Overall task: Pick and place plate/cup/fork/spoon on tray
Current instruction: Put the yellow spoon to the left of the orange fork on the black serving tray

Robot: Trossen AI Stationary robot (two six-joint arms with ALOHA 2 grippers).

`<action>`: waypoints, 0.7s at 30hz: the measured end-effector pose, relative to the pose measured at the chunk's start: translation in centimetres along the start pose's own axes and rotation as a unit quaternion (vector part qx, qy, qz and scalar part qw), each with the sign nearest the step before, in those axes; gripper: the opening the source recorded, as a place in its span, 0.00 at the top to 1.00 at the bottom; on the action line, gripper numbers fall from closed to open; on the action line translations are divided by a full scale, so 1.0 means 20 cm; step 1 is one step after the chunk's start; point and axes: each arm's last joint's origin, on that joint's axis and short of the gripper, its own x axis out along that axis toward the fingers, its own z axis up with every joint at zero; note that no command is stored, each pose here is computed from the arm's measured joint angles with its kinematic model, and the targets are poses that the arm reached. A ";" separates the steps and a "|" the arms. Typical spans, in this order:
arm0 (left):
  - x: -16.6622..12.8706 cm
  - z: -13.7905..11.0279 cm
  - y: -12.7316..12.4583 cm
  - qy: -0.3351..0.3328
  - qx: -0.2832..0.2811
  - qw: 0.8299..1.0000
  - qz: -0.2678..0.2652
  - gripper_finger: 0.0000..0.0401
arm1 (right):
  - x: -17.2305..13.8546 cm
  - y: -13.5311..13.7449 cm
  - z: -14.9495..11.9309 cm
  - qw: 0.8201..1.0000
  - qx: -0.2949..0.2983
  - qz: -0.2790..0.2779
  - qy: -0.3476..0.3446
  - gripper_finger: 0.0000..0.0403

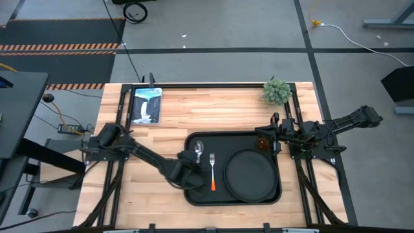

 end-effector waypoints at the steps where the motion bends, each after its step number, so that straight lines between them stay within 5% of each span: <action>1: 0.03 0.00 -0.02 0.003 0.001 1.000 -0.011 0.84 | 0.00 0.00 0.00 1.000 0.000 0.000 0.000 0.93; 14: 0.15 -0.13 -0.05 0.021 -0.037 0.998 -0.043 0.85 | 0.00 0.00 0.00 1.000 0.000 0.000 0.000 0.93; 21: 0.17 -0.19 -0.01 0.040 -0.040 0.998 -0.013 0.85 | 0.00 0.00 0.00 1.000 0.000 0.000 0.000 0.93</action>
